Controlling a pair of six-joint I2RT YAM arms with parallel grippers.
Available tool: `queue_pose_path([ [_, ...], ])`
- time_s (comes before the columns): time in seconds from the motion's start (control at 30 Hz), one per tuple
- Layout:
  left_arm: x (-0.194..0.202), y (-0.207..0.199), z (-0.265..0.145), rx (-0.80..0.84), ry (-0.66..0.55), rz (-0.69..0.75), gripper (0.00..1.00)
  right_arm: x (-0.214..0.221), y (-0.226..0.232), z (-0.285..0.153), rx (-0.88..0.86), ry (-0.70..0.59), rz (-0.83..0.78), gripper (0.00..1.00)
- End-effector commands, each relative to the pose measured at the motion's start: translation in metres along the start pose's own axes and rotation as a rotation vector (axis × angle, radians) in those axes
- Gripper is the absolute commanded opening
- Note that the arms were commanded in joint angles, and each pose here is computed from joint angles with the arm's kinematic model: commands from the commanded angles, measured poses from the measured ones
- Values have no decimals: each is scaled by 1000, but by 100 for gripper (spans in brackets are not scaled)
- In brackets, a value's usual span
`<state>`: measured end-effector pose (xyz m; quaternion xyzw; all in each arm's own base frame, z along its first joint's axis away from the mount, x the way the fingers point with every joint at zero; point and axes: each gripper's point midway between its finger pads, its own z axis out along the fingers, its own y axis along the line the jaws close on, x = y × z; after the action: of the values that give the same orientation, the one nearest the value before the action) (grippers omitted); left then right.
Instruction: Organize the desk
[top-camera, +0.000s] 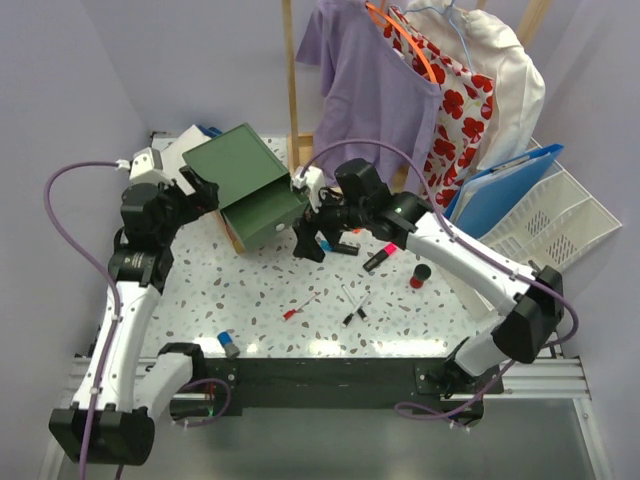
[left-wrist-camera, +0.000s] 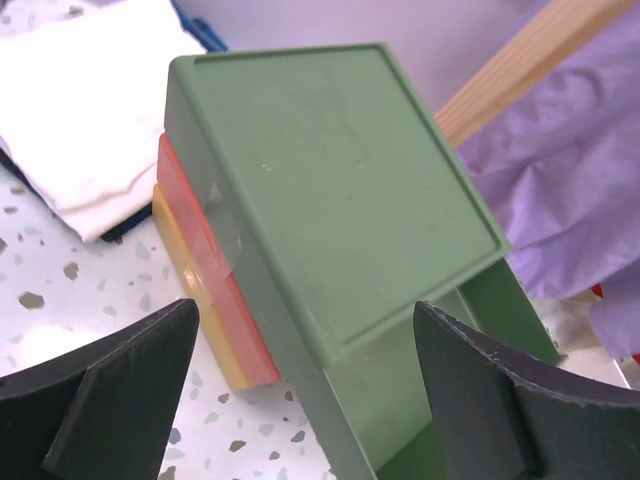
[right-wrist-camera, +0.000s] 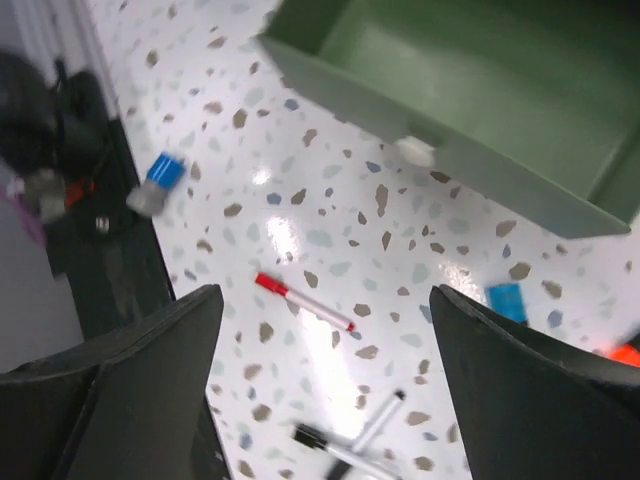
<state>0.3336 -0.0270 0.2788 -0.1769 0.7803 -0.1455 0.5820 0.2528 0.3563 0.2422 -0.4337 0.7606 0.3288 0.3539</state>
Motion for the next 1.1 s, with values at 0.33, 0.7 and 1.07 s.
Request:
queue_pose_path([
  [0.33,22,5,-86,112,-76,173,98,94,79,-15,-502,194,-535,90],
  [0.7,61,7,-96,122,33,-18,98,134,80,19,-289,401,-617,91],
  [1.07,119,2,-93,202,276,-39,95,163,-45,-96,67,559,-477,96],
])
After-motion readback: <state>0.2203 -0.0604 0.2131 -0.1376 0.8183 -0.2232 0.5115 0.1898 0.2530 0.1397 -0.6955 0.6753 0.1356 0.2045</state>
